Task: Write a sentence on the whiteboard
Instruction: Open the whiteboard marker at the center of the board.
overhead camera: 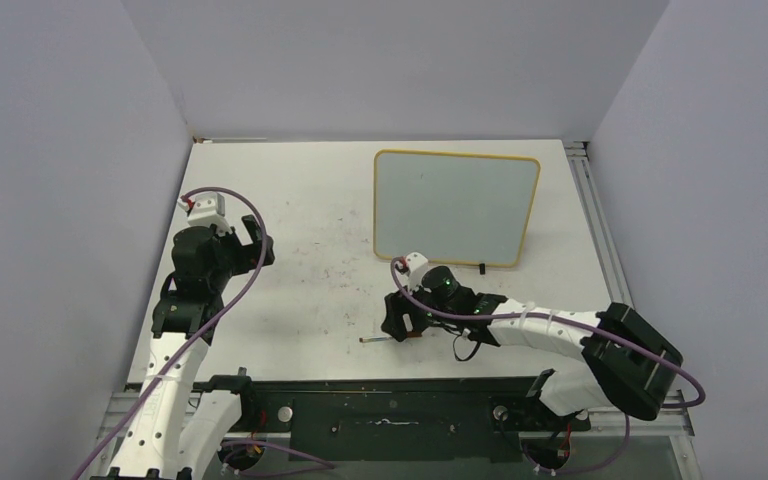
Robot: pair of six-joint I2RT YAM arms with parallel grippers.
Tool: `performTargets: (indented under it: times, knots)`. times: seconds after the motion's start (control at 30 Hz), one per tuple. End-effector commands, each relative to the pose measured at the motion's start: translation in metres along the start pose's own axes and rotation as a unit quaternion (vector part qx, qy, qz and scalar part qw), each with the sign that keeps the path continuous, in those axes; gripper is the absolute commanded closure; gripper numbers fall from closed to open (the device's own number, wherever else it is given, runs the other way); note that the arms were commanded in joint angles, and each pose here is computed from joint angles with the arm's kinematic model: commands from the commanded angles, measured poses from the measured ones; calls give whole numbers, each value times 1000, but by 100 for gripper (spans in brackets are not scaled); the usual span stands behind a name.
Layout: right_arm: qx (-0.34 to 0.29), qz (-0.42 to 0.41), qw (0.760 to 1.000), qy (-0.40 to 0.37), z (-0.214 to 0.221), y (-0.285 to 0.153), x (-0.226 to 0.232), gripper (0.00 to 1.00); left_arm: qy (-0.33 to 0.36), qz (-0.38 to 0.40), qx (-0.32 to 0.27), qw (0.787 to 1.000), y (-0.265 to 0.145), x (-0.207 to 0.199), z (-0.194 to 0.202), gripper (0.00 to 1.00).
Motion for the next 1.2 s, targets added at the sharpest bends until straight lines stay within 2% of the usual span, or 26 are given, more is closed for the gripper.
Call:
performTargets:
  times: [0.0, 0.2, 0.43, 0.8, 1.0, 1.1, 1.13, 1.17]
  knots:
    - [24, -34, 995, -93, -11, 10, 22, 25, 1, 8, -26, 1000, 0, -2, -13, 4]
    - [40, -10, 985, -166, -11, 25, 40, 32, 1, 8, -25, 1000, 0, -2, -13, 4]
    - [79, 32, 968, -237, 10, 41, 56, 43, 1, 13, -26, 1000, -1, -3, -13, 4]
    - [82, 90, 961, -249, 16, 51, 48, 63, 1, 13, -25, 1000, 0, -3, -12, 4]
    - [86, 111, 956, -259, 21, 50, 44, 67, 1, 13, -25, 1000, 0, -3, -12, 4]
    - [72, 128, 960, -239, 21, 51, 42, 88, 5, 34, -26, 999, 0, -6, -13, 4]
    - [62, 129, 964, -225, 19, 50, 44, 93, 7, 44, -29, 999, 0, -8, -13, 4]
    - [49, 129, 969, -207, 16, 50, 47, 94, 10, 55, -31, 998, 0, -10, -13, 4]
Point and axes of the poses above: each gripper's point midway between its finger pads, its own y axis out along the fingers, its own x axis along the line the jaws close on, z = x × y, the point moved 8 cm from there along -y, back along the fingers, and after that the axes turned 12 degrees about y, right-handed, at the moved point
